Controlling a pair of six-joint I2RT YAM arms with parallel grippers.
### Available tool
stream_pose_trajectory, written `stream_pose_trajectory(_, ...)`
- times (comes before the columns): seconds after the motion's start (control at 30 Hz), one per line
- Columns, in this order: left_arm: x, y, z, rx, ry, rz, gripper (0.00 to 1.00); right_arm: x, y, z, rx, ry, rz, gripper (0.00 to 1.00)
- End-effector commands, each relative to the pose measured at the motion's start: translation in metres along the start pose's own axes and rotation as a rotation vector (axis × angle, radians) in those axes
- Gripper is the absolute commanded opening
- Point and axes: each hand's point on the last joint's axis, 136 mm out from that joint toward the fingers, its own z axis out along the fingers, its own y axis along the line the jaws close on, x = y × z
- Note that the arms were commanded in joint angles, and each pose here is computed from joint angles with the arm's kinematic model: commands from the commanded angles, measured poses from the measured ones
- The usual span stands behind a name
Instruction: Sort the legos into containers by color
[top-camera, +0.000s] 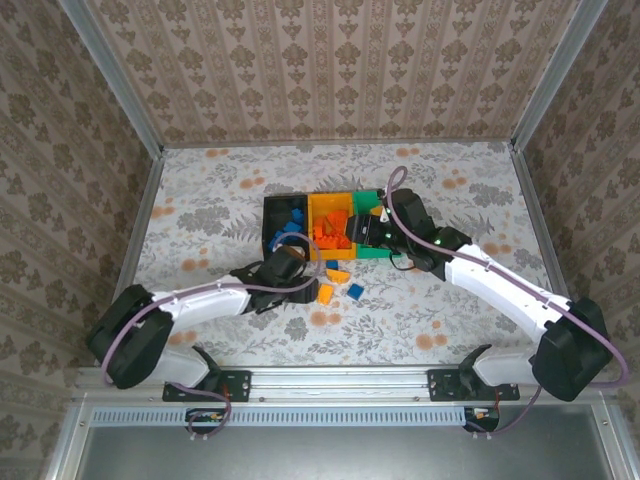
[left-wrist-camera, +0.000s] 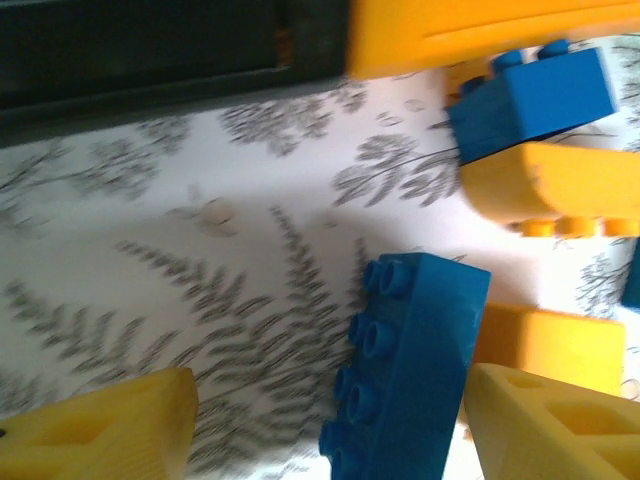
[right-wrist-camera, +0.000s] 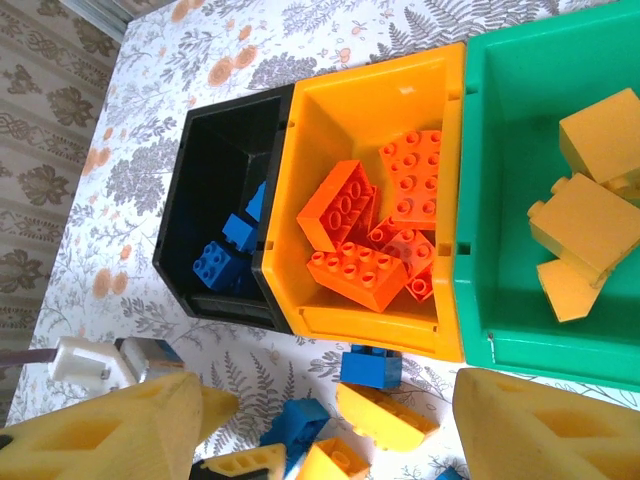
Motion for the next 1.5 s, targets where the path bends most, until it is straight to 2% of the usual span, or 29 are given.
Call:
stream_pose_trajectory(0.0,0.018,0.031,-0.013,-0.087,0.024,-0.041,0.7,-0.01,-0.001,-0.009,-0.002,-0.05,0.02,0.69)
stream_pose_trajectory(0.13,0.017,0.031,-0.028,-0.049,-0.001,-0.044,0.72,-0.01,-0.001,-0.011,-0.008,-0.054,0.023,0.69)
stream_pose_trajectory(0.3,-0.004,-0.001,-0.031,0.074,-0.043,0.011,0.89,-0.012,0.001,-0.011,-0.012,-0.056,0.024,0.69)
stream_pose_trajectory(0.53,-0.007,-0.001,0.003,-0.016,0.045,0.084,0.91,-0.012,-0.003,-0.015,0.001,-0.059,0.028,0.69)
stream_pose_trajectory(0.77,0.0,-0.001,0.023,-0.032,0.091,0.098,0.76,-0.018,-0.003,-0.027,0.0,-0.088,0.028,0.69)
stream_pose_trajectory(0.87,0.005,-0.002,0.024,-0.025,0.102,0.096,0.62,-0.022,-0.005,-0.031,0.004,-0.098,0.031,0.7)
stream_pose_trajectory(1.0,0.01,-0.005,0.02,-0.01,0.1,0.08,0.35,-0.022,-0.007,-0.032,0.006,-0.103,0.039,0.7)
stream_pose_trajectory(1.07,0.012,-0.006,0.015,-0.008,0.098,0.069,0.25,-0.023,-0.008,-0.031,0.007,-0.104,0.042,0.7)
stream_pose_trajectory(1.13,0.013,-0.006,0.007,-0.003,0.089,0.052,0.2,-0.022,-0.008,-0.031,0.005,-0.102,0.046,0.7)
stream_pose_trajectory(1.27,-0.001,-0.009,-0.028,0.016,0.001,0.033,0.16,-0.019,-0.011,-0.029,0.006,-0.094,0.053,0.7)
stream_pose_trajectory(1.37,-0.031,-0.004,-0.059,0.017,-0.089,0.023,0.2,-0.016,-0.013,-0.027,0.007,-0.087,0.058,0.7)
stream_pose_trajectory(1.47,-0.07,0.006,-0.074,-0.013,-0.147,0.003,0.21,-0.011,-0.017,-0.023,0.018,-0.076,0.064,0.7)
